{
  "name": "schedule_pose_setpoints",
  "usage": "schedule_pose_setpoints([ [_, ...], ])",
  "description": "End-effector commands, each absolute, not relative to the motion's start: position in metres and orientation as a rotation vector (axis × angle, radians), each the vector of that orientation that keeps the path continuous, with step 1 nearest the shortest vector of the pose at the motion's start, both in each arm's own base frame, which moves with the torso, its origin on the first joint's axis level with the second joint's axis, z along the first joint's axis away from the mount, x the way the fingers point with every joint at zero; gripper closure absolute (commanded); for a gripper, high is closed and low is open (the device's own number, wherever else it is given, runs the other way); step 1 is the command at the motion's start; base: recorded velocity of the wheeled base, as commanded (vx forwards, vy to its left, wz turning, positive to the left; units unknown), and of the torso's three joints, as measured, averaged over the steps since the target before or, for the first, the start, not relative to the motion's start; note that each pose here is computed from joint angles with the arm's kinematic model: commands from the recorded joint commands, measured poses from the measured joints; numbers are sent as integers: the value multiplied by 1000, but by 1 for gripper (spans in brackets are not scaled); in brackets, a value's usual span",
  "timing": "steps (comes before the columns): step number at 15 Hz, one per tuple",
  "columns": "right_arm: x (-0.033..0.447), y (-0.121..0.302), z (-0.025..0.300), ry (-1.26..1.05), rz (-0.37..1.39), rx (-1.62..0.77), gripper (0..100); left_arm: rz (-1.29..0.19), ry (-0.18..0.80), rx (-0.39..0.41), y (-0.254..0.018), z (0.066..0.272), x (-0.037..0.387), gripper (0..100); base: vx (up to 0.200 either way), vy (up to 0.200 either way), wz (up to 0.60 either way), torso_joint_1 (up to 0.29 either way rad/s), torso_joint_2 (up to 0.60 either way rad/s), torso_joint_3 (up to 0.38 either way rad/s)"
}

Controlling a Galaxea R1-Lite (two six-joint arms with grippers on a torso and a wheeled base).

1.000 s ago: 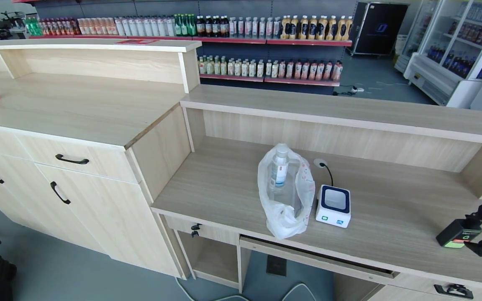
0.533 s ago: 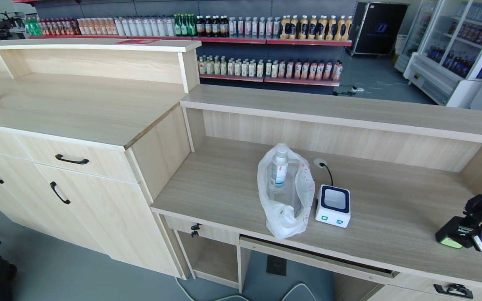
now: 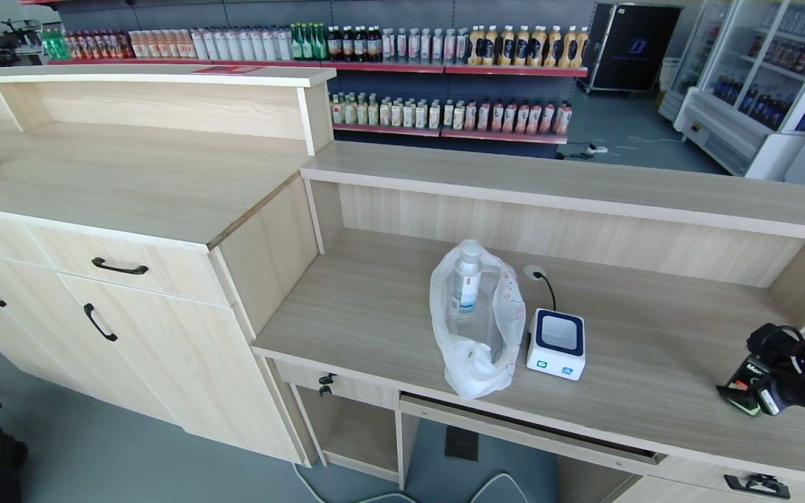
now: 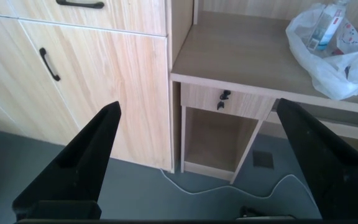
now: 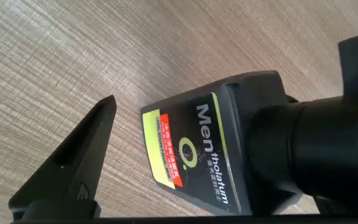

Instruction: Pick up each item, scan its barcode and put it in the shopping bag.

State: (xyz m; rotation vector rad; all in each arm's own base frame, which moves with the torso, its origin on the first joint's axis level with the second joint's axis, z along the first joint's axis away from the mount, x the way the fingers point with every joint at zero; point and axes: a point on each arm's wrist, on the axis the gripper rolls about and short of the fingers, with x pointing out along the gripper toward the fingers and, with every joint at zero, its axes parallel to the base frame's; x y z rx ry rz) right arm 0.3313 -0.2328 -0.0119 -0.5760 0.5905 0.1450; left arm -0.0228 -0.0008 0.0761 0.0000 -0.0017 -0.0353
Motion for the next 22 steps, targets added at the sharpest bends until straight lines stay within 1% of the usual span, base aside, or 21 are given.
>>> schedule_pose_setpoints([
  [1,336,-227,-15,586,169,-577,100,-37,-2,0,-1,76,-23,0,0,0,0,0,0,0],
  [8,345,-211,-5,549,200,-612,100,-35,-2,0,-1,76,-23,0,0,0,0,0,0,0],
  [10,346,-208,11,507,186,-658,100,-35,-2,0,-1,76,-23,0,0,0,0,0,0,0],
  [11,343,-203,31,463,175,-715,100,-35,-2,0,-1,76,-23,0,0,0,0,0,0,0],
  [12,326,-189,83,360,143,-826,100,-37,-2,0,-1,76,-23,0,0,0,0,0,0,0],
  [13,303,-174,115,282,121,-884,100,-35,-2,0,-1,76,-23,0,0,0,0,0,0,0],
  [14,278,-158,136,207,117,-935,100,-37,-2,0,-1,76,-23,0,0,0,0,0,0,0],
  [15,246,-135,151,112,137,-1020,100,-35,-2,0,-1,76,-23,0,0,0,0,0,0,0],
  [16,221,-112,162,23,196,-1131,100,-37,-2,0,-1,76,-23,0,0,0,0,0,0,0],
  [17,214,-104,168,-27,222,-1213,100,-35,-2,0,-1,76,-23,0,0,0,0,0,0,0],
  [18,207,-73,184,-253,375,-1423,100,-35,-2,0,-1,76,-23,0,0,0,0,0,0,0],
  [19,208,-44,190,-444,498,-1530,100,-35,-2,0,-1,76,-23,0,0,0,0,0,0,0],
  [20,208,-28,195,-580,522,-1650,100,-35,-2,0,-1,76,-23,0,0,0,0,0,0,0],
  [21,205,-6,203,-777,518,-1820,100,-37,-2,0,-1,76,-23,0,0,0,0,0,0,0],
  [22,201,6,207,-894,502,-1912,100,-35,-2,0,-1,76,-23,0,0,0,0,0,0,0],
])
